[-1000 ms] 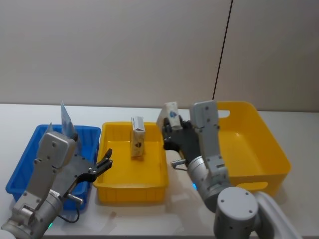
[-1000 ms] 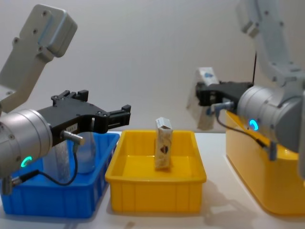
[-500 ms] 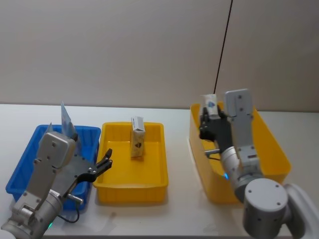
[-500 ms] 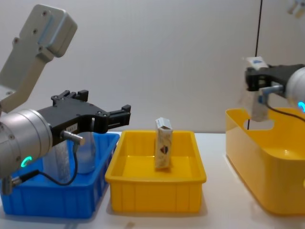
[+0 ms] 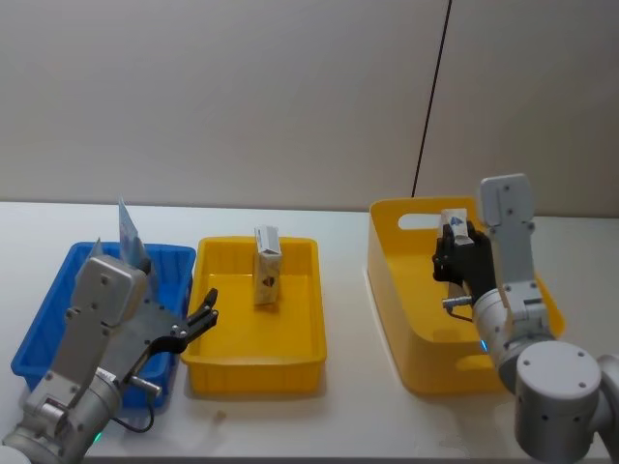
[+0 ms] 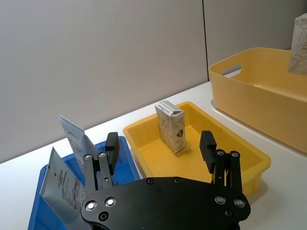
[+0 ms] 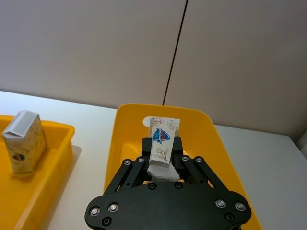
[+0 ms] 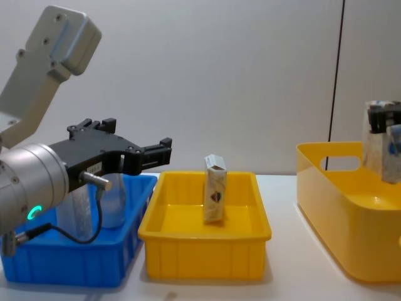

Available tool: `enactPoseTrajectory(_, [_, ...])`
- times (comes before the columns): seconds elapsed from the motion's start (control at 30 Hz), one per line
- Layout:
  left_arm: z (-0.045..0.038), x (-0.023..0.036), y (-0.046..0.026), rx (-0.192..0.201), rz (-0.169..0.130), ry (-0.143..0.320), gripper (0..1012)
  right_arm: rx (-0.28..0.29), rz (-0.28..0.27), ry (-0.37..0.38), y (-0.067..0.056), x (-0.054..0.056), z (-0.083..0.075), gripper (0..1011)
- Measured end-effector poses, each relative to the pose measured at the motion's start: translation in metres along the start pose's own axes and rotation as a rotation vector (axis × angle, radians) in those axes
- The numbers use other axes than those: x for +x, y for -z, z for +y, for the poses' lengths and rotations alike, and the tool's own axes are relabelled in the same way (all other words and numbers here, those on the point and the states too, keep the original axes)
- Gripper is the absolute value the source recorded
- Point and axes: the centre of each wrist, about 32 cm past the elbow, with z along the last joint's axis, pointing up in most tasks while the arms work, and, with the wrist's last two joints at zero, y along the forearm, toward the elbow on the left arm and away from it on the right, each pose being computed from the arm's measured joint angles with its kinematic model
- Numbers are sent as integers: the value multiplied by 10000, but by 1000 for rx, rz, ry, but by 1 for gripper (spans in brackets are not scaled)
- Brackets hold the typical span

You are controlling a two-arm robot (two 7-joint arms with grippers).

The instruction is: Bimanual collaborative sorting of washing and personal care products

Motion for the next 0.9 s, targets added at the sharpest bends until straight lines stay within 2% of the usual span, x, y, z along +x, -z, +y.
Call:
enactPoseTrajectory(0.1, [0,0,0,0,0,0,1002,-16,-1,4,15,39,2,221])
enactPoseTrajectory(0.2, [0,0,0,0,0,0,1001,-30,-2,8,35,70,6,351])
enactPoseTrajectory(0.23, [0,0,0,0,0,0,1001,-34,-2,9,39,76,7,364])
enactPoseTrajectory(0.3, [0,0,0,0,0,0,1001,-42,-3,12,51,93,10,459])
enactPoseTrajectory(0.33, [0,0,0,0,0,0,1001,-44,-3,13,55,99,11,459])
enactPoseTrajectory(0.53, [0,0,0,0,0,0,1001,-57,-6,19,79,124,15,693])
enactPoseTrajectory(0.7, [0,0,0,0,0,0,1001,-60,-8,19,91,135,13,805])
enactPoseTrajectory(0.83, [0,0,0,0,0,0,1001,-49,-6,12,96,144,-3,947])
enactPoseTrajectory(0.9, [0,0,0,0,0,0,1001,-42,-5,6,96,147,-10,977])
